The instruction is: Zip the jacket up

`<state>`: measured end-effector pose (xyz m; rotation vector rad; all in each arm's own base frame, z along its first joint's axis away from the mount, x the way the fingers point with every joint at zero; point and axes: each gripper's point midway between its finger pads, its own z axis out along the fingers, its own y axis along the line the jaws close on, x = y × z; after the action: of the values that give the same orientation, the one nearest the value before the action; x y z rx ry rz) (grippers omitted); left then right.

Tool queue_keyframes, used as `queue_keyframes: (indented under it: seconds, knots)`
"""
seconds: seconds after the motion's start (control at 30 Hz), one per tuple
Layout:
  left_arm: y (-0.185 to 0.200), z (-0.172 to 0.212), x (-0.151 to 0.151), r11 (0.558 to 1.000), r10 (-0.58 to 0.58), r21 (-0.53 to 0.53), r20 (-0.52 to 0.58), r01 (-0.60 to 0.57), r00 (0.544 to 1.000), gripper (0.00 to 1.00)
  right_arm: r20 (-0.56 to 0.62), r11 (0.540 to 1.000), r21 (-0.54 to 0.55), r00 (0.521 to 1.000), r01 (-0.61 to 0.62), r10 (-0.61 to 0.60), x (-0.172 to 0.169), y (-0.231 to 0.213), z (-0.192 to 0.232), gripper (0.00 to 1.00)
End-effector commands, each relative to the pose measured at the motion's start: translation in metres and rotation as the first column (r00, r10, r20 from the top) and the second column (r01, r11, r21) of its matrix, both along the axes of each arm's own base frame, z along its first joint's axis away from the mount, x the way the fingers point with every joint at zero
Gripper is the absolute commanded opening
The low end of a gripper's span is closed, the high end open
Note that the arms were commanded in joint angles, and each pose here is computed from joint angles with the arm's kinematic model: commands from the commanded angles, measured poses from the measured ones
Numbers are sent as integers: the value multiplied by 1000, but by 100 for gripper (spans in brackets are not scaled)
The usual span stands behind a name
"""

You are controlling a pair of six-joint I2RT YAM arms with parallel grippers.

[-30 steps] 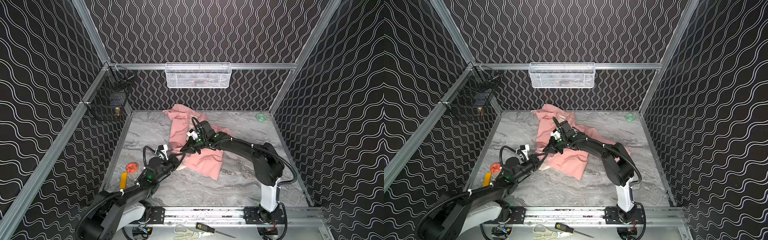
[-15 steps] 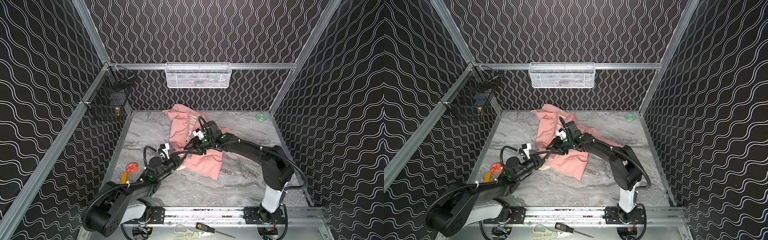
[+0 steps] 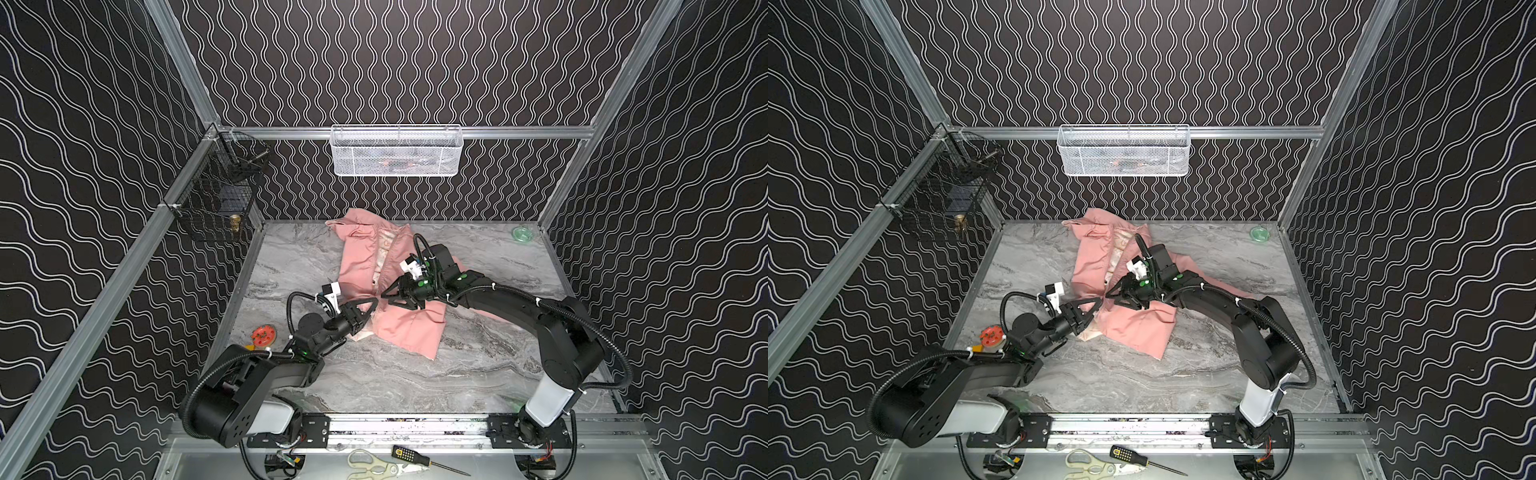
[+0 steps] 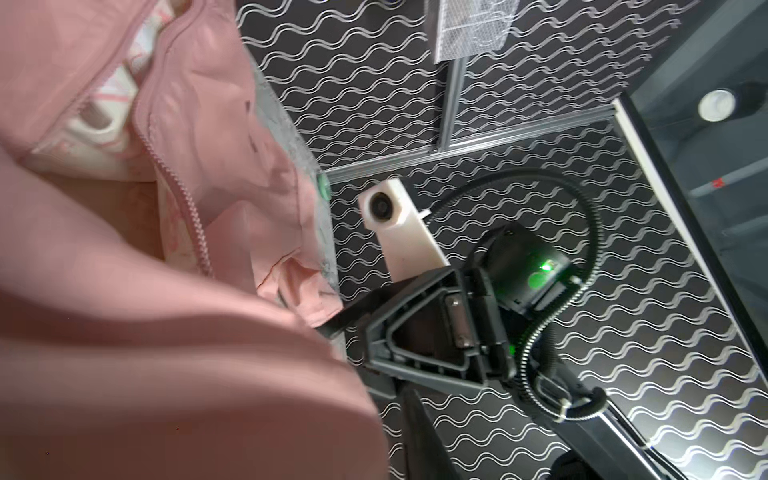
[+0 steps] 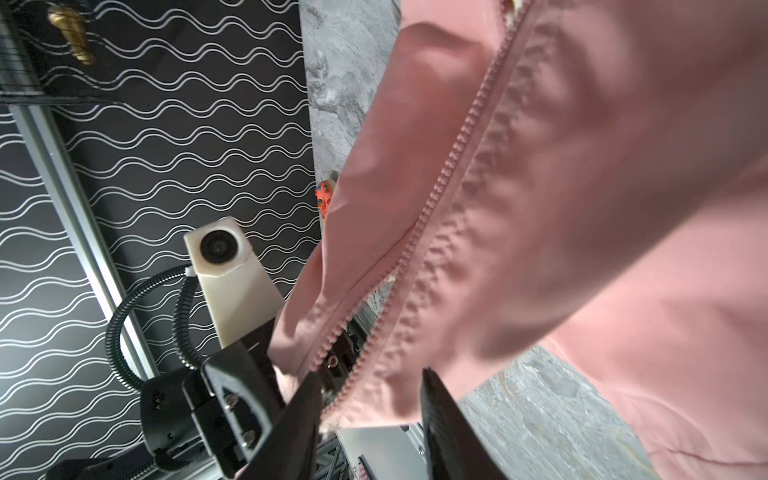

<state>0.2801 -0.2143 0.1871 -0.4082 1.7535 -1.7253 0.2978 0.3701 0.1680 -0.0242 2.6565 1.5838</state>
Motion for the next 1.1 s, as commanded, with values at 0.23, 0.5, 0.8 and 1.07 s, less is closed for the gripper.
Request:
queue_keyframes:
  seconds: [0.23, 0.5, 0.8, 1.07]
  knots:
    - [-5, 13, 0, 999, -35, -15, 22, 36, 999, 31, 85, 992, 118, 996, -42, 32, 2, 11, 26, 25]
    - [-7, 16, 4, 998, -40, -45, 27, 41, 999, 32, 85, 989, 136, 995, -56, 45, 0, 13, 28, 20]
    - [-8, 18, 4, 998, -47, -46, 31, 48, 998, 30, 52, 992, 122, 998, -46, 39, -1, 11, 16, 32]
    - [-9, 20, 3, 996, -57, -62, 34, 59, 998, 24, 51, 985, 166, 998, -52, 44, -3, 15, 23, 25]
